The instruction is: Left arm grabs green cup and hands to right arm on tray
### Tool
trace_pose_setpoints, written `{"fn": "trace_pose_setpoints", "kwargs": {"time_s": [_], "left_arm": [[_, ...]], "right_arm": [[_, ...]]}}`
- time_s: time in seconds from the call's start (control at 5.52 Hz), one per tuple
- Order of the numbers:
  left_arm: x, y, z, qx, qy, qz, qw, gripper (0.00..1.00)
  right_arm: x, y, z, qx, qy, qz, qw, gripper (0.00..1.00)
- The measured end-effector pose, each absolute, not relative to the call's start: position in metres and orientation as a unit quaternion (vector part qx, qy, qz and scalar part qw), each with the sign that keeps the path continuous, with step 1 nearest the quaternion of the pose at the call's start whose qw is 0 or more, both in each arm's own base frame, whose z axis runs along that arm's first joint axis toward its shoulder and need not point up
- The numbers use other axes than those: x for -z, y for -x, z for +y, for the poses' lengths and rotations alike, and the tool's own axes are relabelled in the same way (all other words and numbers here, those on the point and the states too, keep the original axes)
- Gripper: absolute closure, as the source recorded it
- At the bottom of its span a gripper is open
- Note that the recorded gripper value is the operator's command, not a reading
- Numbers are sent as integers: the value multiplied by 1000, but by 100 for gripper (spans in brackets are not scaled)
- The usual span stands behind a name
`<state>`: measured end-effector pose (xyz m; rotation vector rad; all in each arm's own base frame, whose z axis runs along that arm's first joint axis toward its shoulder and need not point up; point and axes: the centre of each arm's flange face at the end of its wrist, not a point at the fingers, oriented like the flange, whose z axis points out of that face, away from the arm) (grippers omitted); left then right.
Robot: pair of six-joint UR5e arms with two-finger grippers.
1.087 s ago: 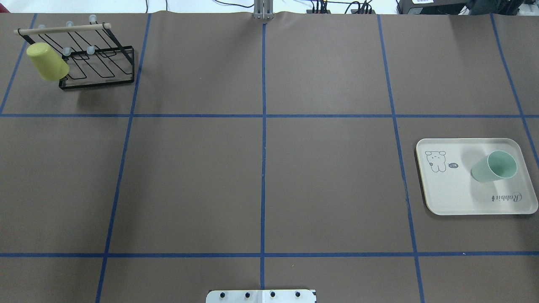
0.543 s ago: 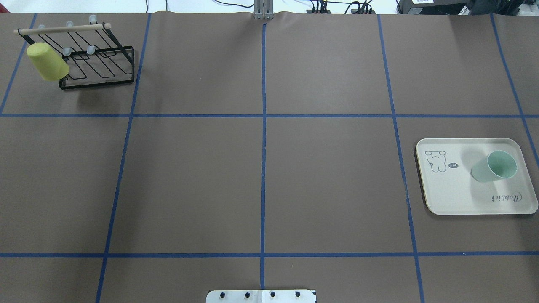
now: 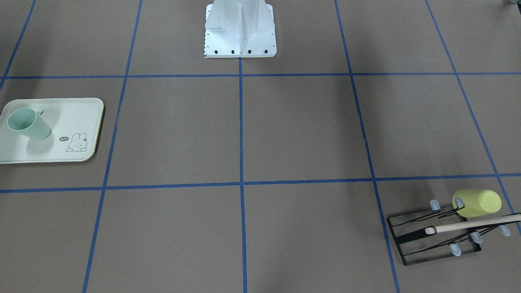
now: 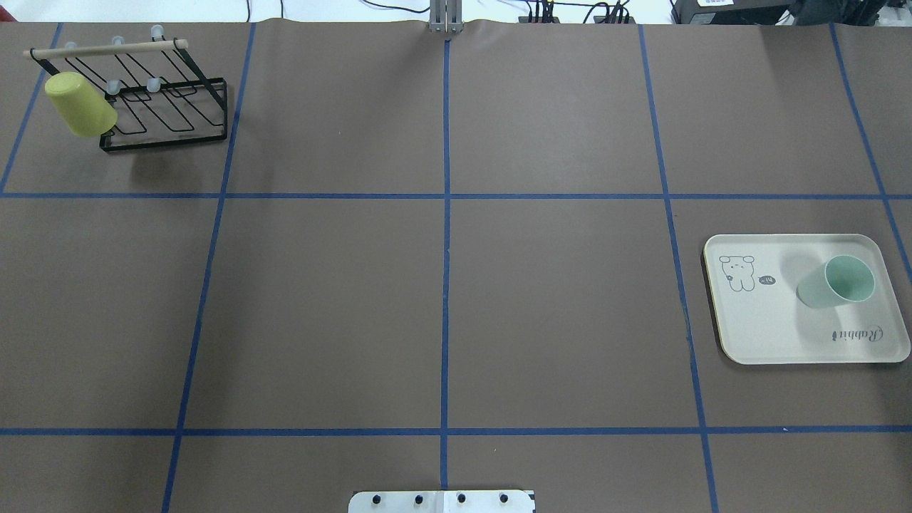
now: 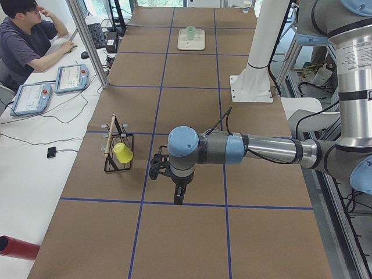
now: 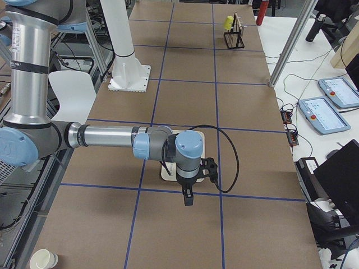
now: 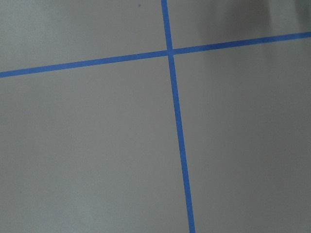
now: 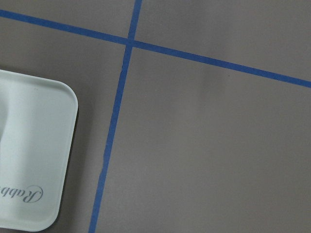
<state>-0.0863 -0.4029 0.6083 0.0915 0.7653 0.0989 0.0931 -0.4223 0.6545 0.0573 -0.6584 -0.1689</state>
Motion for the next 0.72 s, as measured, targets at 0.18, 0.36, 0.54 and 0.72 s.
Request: {"fn": "trace_pose_setpoints", "kwargs": {"time_s": [0.18,0.36,0.54,0.72], "left_arm": [[-609,86,-403,-47,-44,372,926,0],[-608,86,-403,-46,-44,372,926,0],[-607,86,-403,-47,-45,372,926,0],[-607,86,-403,-47,-45,372,926,0]], "right_arm": [[-655,-93,-422,78,-27,-323,943,0],[-655,-93,-422,76,-25,-323,943,0],[-655,-92,-422,74,-25,-323,943,0],[-655,-92,-422,74,-25,-324,943,0]]}}
